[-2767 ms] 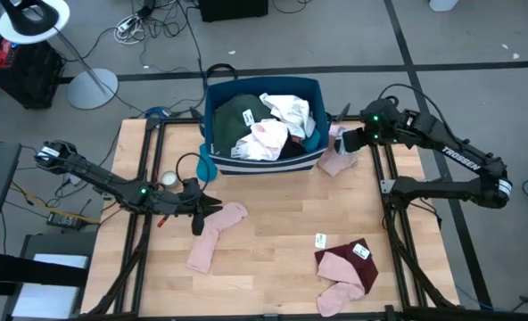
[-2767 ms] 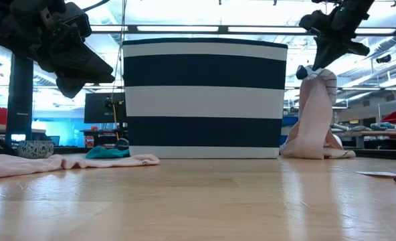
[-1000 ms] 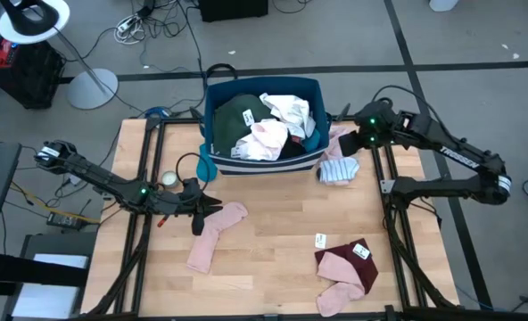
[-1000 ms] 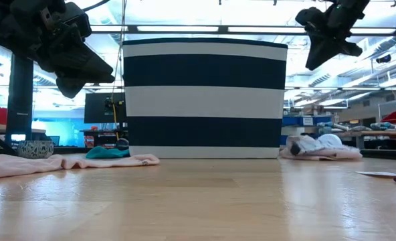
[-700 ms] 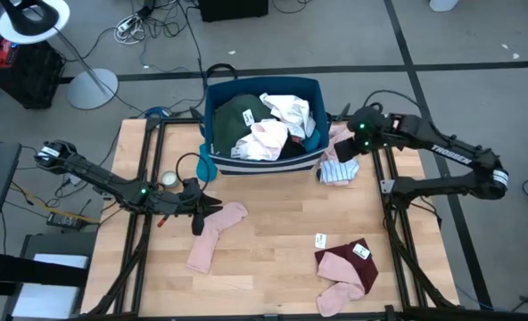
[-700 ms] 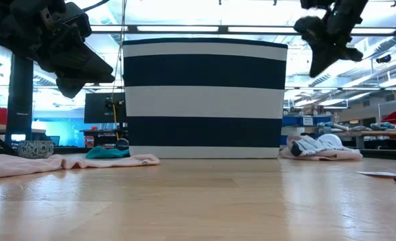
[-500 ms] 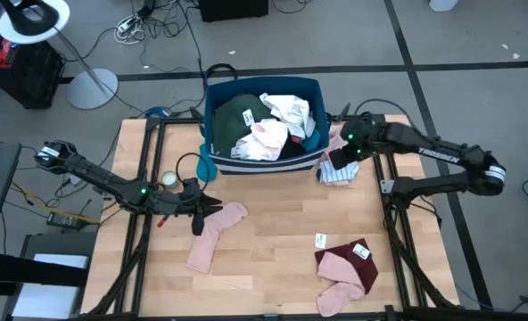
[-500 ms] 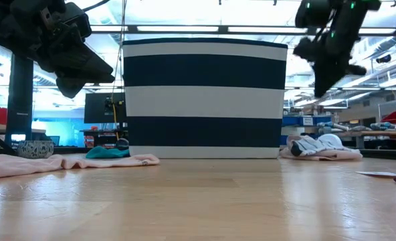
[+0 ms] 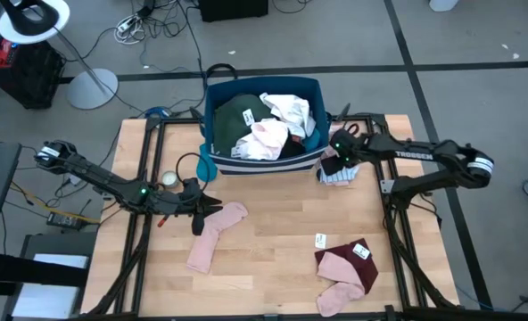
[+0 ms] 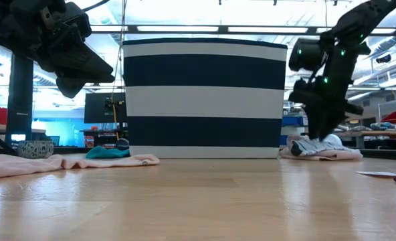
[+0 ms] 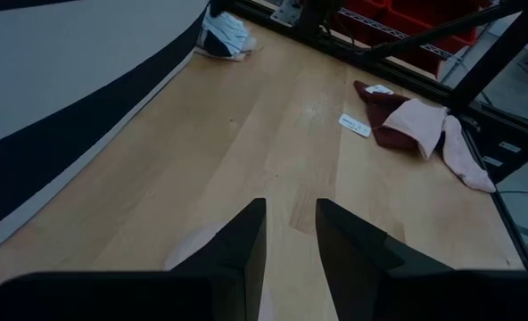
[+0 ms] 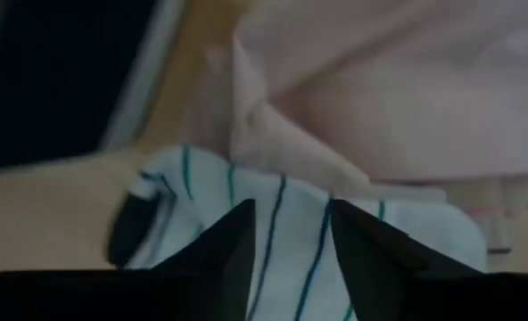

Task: Sort clothes
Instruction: Put the white sock into the blue laundry bin

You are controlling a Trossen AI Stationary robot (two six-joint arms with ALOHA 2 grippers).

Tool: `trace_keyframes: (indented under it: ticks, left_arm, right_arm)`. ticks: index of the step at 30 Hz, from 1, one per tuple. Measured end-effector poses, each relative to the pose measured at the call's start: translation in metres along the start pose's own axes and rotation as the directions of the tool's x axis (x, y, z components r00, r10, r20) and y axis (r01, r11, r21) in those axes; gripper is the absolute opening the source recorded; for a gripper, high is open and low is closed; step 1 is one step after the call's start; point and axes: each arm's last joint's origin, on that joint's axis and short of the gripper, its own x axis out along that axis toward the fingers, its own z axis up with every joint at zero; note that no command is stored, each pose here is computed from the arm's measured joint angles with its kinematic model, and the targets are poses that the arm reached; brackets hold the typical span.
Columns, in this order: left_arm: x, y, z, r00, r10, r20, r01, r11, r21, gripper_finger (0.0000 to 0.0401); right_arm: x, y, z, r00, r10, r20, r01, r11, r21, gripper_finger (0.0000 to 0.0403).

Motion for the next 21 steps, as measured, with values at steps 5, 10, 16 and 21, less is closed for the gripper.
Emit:
trace_keyframes:
  ticks: [5,10,16,21]
  left_arm:
    - [0.000,0.000,0.000,1.000,0.001,0.000,-0.001,1.000,0.000,0.0106]
    - [0.000,0.000,0.000,1.000,0.001,0.000,-0.001,1.000,0.000,0.0106]
    - [0.000,0.000,0.000,1.000,0.001,-0.001,-0.001,1.000,0.001,0.0106]
    - [0.000,0.000,0.000,1.000,0.001,-0.001,-0.001,1.000,0.001,0.0106]
  right_arm:
    - [0.015,-0.002,-0.007,0.996,-0.038,-0.076,0.039,0.999,0.000,0.0170]
    - [0.016,0.000,-0.008,0.996,-0.010,-0.083,0.010,1.000,-0.001,0.0106]
    - [0.003,0.003,-0.009,0.998,0.046,-0.036,-0.047,0.999,-0.024,0.0011]
    - [-0.005,0.001,-0.009,0.997,0.074,-0.012,-0.074,0.997,-0.004,0.0004]
